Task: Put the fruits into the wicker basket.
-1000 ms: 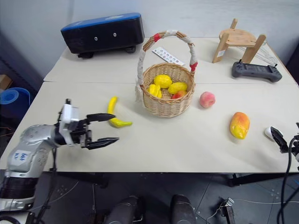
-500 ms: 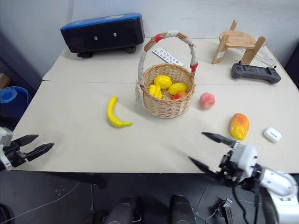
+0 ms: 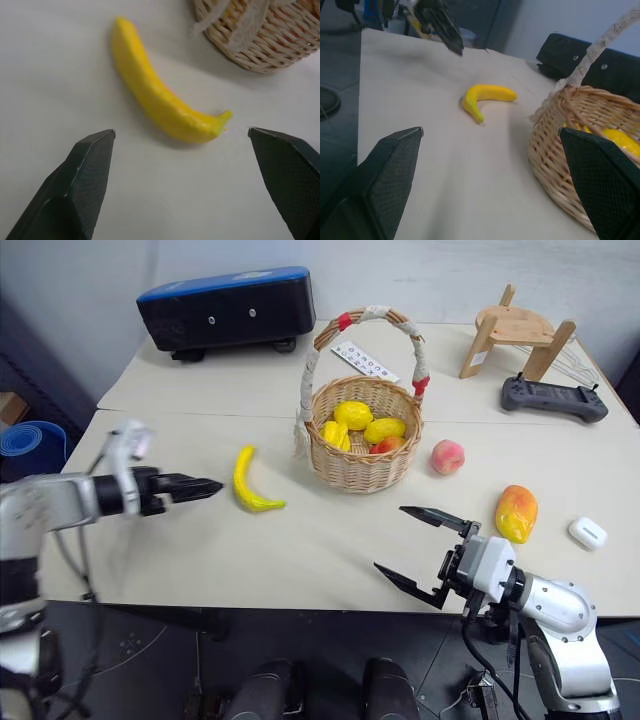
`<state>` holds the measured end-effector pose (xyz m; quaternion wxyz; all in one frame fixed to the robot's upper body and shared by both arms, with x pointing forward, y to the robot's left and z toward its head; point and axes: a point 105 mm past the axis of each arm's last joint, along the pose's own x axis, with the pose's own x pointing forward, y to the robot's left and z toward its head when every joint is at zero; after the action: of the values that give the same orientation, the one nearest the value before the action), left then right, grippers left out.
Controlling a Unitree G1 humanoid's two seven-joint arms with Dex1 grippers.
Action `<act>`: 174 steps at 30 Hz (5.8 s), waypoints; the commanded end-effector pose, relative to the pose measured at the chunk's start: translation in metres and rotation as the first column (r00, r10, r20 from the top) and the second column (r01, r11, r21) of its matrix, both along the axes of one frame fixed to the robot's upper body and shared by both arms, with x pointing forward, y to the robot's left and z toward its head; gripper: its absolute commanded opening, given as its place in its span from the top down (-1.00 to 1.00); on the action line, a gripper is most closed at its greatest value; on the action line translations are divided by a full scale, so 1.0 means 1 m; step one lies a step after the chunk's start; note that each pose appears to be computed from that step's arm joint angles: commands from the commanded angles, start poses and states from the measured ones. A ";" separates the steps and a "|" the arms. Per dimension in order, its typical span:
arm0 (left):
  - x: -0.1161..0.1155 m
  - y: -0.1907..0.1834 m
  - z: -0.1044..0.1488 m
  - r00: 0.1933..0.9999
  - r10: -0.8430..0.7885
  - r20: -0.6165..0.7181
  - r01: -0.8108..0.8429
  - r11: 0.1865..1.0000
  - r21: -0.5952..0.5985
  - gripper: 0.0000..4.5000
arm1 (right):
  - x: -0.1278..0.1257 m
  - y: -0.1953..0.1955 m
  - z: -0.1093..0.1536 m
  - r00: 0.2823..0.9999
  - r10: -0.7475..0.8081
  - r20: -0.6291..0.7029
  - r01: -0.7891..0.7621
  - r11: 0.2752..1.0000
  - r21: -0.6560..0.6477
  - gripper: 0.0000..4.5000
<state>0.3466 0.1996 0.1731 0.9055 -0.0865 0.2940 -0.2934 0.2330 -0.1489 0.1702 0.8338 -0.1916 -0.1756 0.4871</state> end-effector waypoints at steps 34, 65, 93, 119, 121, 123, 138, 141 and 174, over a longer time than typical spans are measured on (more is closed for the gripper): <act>-0.027 -0.072 0.076 0.540 -0.653 0.531 0.627 0.733 0.263 0.66 | -0.003 -0.033 0.015 0.958 -0.288 0.008 0.286 0.953 0.104 -1.00; 0.049 -0.221 0.121 0.438 -0.516 0.736 0.408 0.844 0.348 -0.85 | -0.015 -0.048 0.018 0.893 -0.449 -0.032 0.446 0.875 0.189 -1.00; -0.043 -0.028 0.039 0.480 -0.534 0.696 0.588 0.784 0.197 -1.00 | 0.062 -0.116 0.006 0.650 -0.690 -0.318 0.748 0.655 0.107 -1.00; -0.053 -0.049 0.029 0.501 -0.457 0.735 0.576 0.810 0.111 -1.00 | 0.210 -0.072 0.014 0.553 -0.777 -0.301 0.796 0.599 -0.084 -1.00; -0.053 -0.051 0.030 0.496 -0.458 0.737 0.579 0.807 0.112 -1.00 | 0.213 -0.073 0.011 0.539 -0.782 -0.314 0.804 0.589 -0.086 -1.00; -0.052 -0.051 0.031 0.493 -0.455 0.742 0.579 0.808 0.111 -1.00 | 0.213 -0.072 0.007 0.540 -0.777 -0.323 0.800 0.593 -0.090 -1.00; -0.046 -0.052 0.035 0.473 -0.460 0.751 0.581 0.804 0.127 -1.00 | 0.210 -0.074 0.014 0.594 -0.742 -0.311 0.769 0.637 -0.052 -0.06; -0.047 -0.048 0.038 0.476 -0.449 0.757 0.569 0.813 0.125 -1.00 | 0.186 -0.064 0.028 0.704 -0.655 -0.276 0.679 0.734 -0.010 -0.06; -0.055 -0.046 0.040 0.516 -0.371 0.772 0.551 0.834 0.032 -1.00 | 0.132 0.032 0.105 0.939 -0.319 -0.130 0.334 0.935 0.116 -0.98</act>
<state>0.2970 0.1567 0.2068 0.8251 0.0144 -0.1104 -0.5539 0.3813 -0.1092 0.2554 0.9322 -0.1325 -0.0772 0.3277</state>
